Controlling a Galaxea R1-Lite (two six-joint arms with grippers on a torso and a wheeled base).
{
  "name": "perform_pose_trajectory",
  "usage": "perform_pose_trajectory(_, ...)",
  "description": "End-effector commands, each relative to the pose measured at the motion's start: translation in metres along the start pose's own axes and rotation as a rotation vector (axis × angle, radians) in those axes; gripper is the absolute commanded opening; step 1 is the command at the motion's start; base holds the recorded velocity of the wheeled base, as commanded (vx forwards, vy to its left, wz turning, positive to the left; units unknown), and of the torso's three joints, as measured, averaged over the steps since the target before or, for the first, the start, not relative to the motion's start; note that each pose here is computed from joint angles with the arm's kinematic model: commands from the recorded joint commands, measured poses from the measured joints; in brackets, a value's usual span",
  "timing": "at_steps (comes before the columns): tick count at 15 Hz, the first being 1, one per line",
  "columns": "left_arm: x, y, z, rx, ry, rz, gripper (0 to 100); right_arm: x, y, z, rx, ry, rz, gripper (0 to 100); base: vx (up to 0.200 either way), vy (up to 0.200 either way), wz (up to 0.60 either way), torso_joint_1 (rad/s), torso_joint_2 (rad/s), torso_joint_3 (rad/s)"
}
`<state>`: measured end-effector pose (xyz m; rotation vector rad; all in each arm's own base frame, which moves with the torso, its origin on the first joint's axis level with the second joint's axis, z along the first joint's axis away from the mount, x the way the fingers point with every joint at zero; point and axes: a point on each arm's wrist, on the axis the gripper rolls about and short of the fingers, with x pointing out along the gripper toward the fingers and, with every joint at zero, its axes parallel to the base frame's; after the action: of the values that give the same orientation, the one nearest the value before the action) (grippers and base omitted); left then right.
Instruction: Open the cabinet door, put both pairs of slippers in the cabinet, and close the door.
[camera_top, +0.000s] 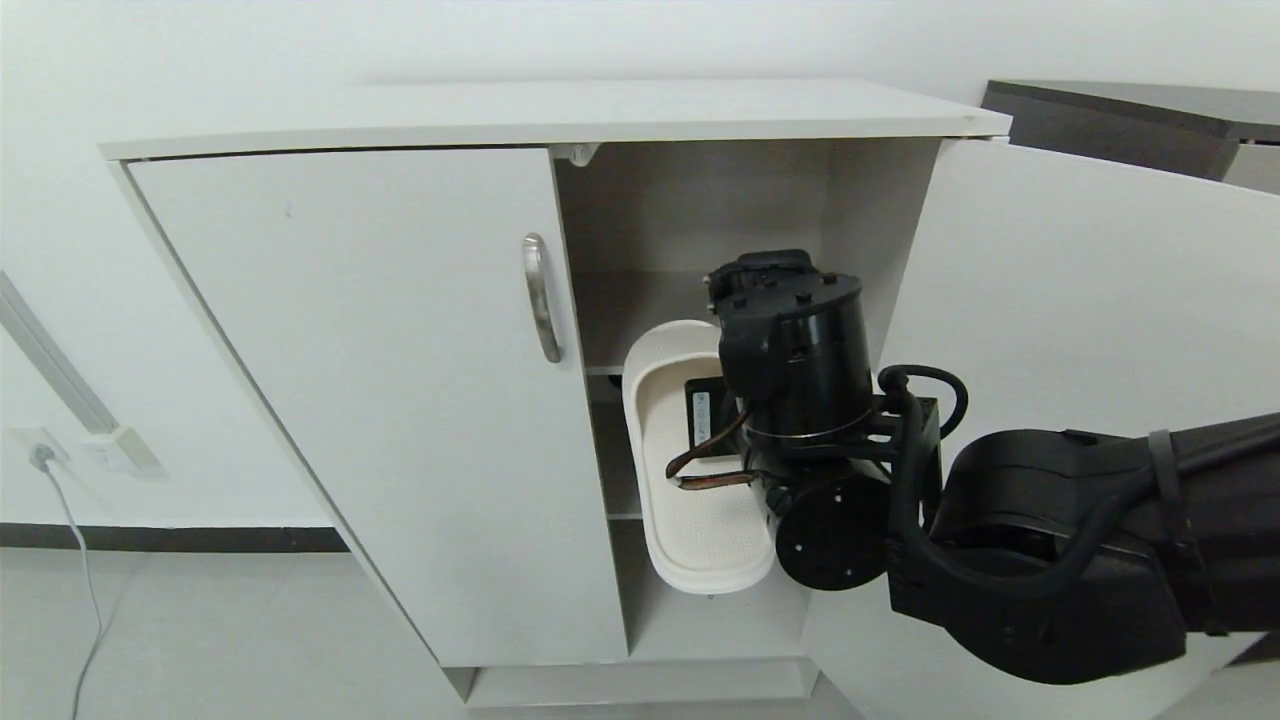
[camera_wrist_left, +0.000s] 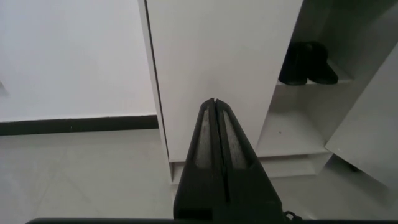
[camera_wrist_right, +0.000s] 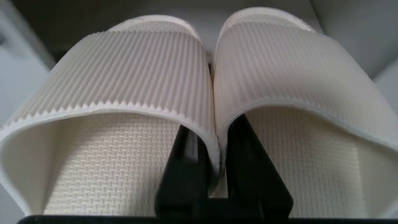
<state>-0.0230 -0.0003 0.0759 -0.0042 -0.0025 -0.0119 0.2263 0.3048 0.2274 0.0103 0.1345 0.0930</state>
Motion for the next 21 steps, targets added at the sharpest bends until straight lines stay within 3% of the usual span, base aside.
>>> perform_pose_trajectory(1, 0.0, 0.0, 0.0, 0.0, 0.001, 0.0, 0, 0.0, 0.0, 0.0, 0.0, 0.0, 0.001, 0, 0.2, 0.0, 0.0, 0.012, 0.0, -0.002)
perform_pose_trajectory(6, 0.0, 0.0, 0.0, 0.0, 0.001, 0.0, 0, 0.001, 0.002, -0.002, -0.008, 0.001, 0.004, 0, 0.2, 0.0, 0.0, 0.006, 0.0, 0.005)
perform_pose_trajectory(21, 0.0, 0.0, 0.0, 0.0, 0.001, 0.0, 0, 0.075, 0.006, 0.018, 0.02, -0.007, -0.02, 0, 0.0, 0.0, 0.0, 0.0, 0.0, 0.0)
